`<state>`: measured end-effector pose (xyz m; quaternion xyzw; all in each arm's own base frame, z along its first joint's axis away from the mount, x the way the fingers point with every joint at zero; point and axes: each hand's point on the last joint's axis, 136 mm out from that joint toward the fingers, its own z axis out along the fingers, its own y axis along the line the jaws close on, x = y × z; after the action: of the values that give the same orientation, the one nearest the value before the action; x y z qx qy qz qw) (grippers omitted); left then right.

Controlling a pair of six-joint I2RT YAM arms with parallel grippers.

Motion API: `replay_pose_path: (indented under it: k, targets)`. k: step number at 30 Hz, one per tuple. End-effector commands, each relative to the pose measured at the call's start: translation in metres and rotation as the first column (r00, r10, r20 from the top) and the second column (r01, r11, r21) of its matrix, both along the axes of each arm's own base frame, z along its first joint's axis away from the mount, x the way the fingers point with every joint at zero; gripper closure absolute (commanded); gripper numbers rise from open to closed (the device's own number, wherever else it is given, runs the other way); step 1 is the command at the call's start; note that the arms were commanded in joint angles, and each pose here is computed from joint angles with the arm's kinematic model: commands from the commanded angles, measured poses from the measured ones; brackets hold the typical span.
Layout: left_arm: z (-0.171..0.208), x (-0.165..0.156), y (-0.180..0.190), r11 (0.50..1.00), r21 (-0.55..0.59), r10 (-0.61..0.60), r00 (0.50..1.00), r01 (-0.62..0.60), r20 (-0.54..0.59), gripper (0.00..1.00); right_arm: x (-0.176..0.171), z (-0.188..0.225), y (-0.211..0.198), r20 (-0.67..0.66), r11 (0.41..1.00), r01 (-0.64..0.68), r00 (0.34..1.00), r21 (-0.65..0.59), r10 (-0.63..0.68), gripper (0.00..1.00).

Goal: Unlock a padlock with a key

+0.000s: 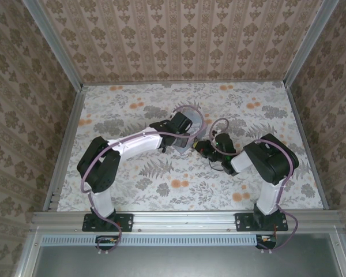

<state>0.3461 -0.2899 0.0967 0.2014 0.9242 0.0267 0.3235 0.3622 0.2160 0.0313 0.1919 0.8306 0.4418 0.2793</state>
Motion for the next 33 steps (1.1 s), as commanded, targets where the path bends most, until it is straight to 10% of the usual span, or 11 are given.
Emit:
replay_pose_path:
  k: [1,33]
  targets:
    - [-0.052,-0.029,0.022,0.984,0.167,-0.032,0.987,0.058,-0.159,0.01,0.002,-0.02,-0.017,-0.081,0.998,-0.02,0.997,-0.054,0.015,1.0]
    - [-0.079,-0.045,0.009,0.981,0.16,-0.072,0.969,0.112,-0.237,0.03,0.073,0.012,-0.046,-0.174,0.936,-0.169,0.978,-0.31,0.119,1.0]
